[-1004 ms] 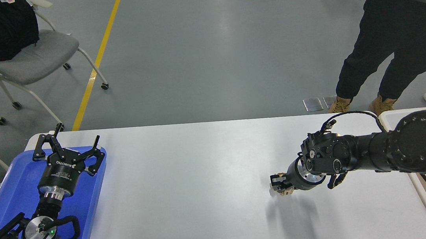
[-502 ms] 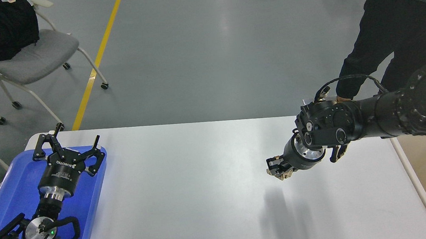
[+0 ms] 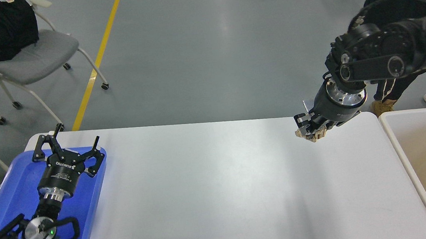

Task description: Tidy desktop

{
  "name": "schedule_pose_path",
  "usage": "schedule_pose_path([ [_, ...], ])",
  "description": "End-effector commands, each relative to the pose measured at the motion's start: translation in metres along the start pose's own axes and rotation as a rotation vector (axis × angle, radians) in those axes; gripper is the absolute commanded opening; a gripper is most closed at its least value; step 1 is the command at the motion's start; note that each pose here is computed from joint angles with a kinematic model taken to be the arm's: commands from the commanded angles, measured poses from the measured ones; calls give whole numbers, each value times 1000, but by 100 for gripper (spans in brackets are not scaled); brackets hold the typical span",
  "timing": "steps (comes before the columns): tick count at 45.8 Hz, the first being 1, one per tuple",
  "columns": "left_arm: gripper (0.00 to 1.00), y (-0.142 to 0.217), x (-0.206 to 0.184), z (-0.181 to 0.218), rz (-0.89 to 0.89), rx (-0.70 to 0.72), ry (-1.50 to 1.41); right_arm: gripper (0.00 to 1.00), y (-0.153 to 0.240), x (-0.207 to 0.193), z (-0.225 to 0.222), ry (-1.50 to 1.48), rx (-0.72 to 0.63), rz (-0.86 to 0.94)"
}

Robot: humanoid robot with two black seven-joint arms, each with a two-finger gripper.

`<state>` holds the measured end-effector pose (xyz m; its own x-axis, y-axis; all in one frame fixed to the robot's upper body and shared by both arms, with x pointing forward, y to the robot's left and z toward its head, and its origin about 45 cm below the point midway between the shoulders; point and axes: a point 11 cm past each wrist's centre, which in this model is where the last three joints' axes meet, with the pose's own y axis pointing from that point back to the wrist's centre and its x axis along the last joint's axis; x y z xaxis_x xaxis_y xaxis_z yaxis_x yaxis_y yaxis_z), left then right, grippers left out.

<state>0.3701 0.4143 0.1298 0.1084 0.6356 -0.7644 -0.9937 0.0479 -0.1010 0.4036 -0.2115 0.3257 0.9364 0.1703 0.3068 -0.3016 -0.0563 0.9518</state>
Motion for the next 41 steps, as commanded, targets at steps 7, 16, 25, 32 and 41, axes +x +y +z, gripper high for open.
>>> schedule_pose_path([
  [7,99,0,0,0,0,1,0,0,120,16,26,-28,-89,39],
  [16,99,0,0,0,0,0,-1,0,159,16,79,-119,-122,142],
  [25,99,0,0,0,0,1,0,0,193,9,195,-430,-63,406],
  [32,99,0,0,1,0,-1,-1,0,175,-32,299,-714,-120,634],
  [41,99,0,0,0,0,-1,1,0,127,-93,377,-963,-241,850],
])
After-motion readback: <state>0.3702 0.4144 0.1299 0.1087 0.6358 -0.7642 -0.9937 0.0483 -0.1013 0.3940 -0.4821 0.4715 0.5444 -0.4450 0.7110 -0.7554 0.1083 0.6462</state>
